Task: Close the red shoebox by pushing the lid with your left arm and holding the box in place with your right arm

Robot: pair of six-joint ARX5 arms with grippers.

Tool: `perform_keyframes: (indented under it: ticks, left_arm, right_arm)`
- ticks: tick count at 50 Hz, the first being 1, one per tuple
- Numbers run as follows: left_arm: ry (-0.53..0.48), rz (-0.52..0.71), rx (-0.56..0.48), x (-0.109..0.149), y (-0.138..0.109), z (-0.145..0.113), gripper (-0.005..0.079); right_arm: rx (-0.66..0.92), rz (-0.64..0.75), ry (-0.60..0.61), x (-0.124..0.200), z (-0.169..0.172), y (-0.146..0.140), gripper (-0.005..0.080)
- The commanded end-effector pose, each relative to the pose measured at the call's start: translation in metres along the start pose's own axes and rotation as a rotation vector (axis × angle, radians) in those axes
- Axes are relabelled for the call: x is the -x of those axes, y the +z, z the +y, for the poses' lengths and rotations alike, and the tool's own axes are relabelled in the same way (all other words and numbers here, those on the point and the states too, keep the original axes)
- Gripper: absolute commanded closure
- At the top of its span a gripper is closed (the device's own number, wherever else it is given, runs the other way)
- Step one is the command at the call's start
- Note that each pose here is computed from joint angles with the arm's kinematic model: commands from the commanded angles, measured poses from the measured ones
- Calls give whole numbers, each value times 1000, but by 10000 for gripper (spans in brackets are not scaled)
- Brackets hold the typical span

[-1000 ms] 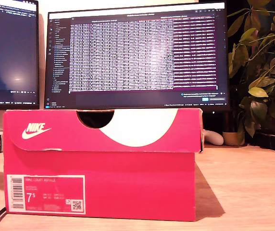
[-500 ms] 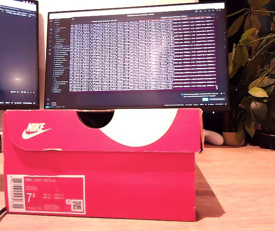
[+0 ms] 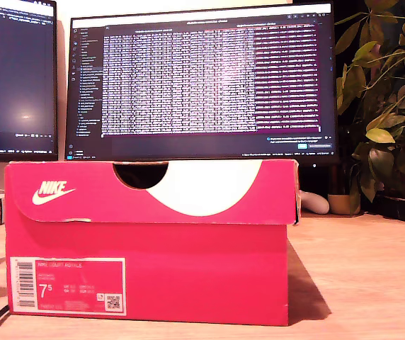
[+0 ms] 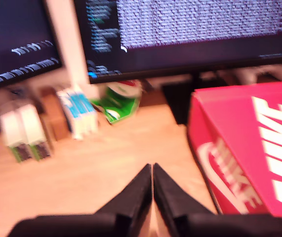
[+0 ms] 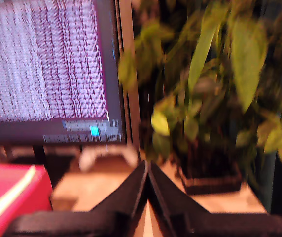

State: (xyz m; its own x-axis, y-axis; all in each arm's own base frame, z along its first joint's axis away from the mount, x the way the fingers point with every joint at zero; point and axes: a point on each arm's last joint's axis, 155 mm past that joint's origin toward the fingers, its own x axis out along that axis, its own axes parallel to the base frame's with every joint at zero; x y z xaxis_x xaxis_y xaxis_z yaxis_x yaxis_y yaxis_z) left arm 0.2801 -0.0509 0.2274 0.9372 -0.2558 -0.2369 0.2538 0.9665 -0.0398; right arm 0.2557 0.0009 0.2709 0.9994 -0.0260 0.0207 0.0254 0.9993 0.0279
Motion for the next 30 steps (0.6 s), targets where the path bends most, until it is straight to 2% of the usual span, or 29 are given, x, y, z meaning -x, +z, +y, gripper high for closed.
perform_keyframes:
  ticks: [1,15,30]
  left_arm:
    - [9,-5,15,-2,-9,2,761]
    - [67,-83,60,2,-14,11,761]
    - [88,-108,50,-2,-34,13,761]
  right_arm:
    - [-1,16,-6,-1,-1,-14,765]
    - [-10,-20,-25,4,-6,-11,765]
    - [-15,-42,-71,3,-14,-48,765]
